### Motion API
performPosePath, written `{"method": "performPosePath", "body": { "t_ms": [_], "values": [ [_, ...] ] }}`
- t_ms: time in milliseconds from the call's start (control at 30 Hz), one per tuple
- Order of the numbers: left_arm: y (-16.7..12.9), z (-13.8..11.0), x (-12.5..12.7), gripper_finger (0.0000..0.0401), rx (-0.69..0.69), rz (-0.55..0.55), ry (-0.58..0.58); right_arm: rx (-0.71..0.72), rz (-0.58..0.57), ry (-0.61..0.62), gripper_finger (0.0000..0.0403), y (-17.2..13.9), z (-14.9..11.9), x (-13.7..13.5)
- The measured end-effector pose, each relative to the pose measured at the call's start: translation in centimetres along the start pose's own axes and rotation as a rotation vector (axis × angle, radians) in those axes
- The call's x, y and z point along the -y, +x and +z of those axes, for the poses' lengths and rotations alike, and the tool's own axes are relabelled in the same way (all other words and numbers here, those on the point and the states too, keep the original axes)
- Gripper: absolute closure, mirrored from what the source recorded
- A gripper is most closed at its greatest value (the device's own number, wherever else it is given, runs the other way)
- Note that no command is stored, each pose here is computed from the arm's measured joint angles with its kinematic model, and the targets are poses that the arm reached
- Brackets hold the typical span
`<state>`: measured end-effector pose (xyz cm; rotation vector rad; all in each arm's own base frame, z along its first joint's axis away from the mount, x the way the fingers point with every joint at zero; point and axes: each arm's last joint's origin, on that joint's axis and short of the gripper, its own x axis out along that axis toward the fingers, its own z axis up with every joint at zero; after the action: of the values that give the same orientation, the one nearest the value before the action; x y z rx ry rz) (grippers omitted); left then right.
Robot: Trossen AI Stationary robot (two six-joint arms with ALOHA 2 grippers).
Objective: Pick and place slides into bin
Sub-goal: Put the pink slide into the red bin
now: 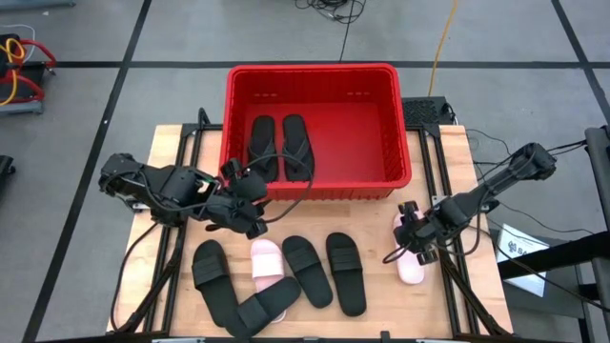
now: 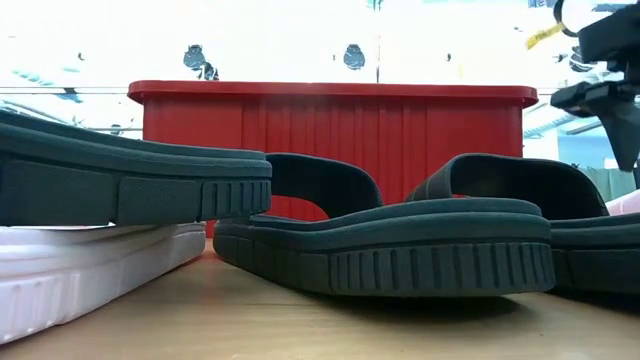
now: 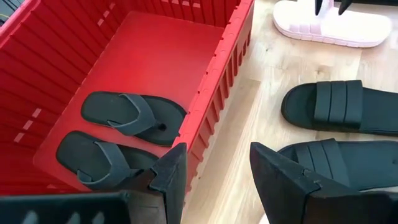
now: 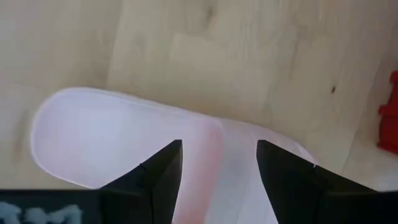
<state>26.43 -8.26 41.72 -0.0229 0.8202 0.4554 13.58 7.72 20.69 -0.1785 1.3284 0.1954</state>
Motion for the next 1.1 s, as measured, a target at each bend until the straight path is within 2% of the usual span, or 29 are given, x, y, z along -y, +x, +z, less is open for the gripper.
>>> {"method": "performPosePath", "body": {
  "t_ms": [267, 433, 767, 933, 1100],
  "values": [
    [0.0, 0.0, 0.0, 0.0231, 0.000, 0.000, 0.000, -0.031, -0.090, 0.038, 0.0206, 1.3, -1.0, 0.4],
    [0.0, 0.0, 0.0, 0.0231, 0.000, -0.001, 0.002, -0.063, -0.102, 0.057, 0.0206, 2.1, -1.6, 0.5],
    [0.0, 0.0, 0.0, 0.0231, -0.001, -0.002, 0.002, -0.091, -0.198, 0.163, 0.0212, 3.3, -2.0, 0.7],
    [0.0, 0.0, 0.0, 0.0231, -0.002, -0.003, 0.001, -0.087, -0.231, 0.212, 0.0257, 3.4, -2.0, 0.8],
    [0.0, 0.0, 0.0, 0.0231, -0.002, -0.003, 0.001, -0.082, -0.240, 0.283, 0.0345, 3.4, -2.0, 0.8]
  ]
}}
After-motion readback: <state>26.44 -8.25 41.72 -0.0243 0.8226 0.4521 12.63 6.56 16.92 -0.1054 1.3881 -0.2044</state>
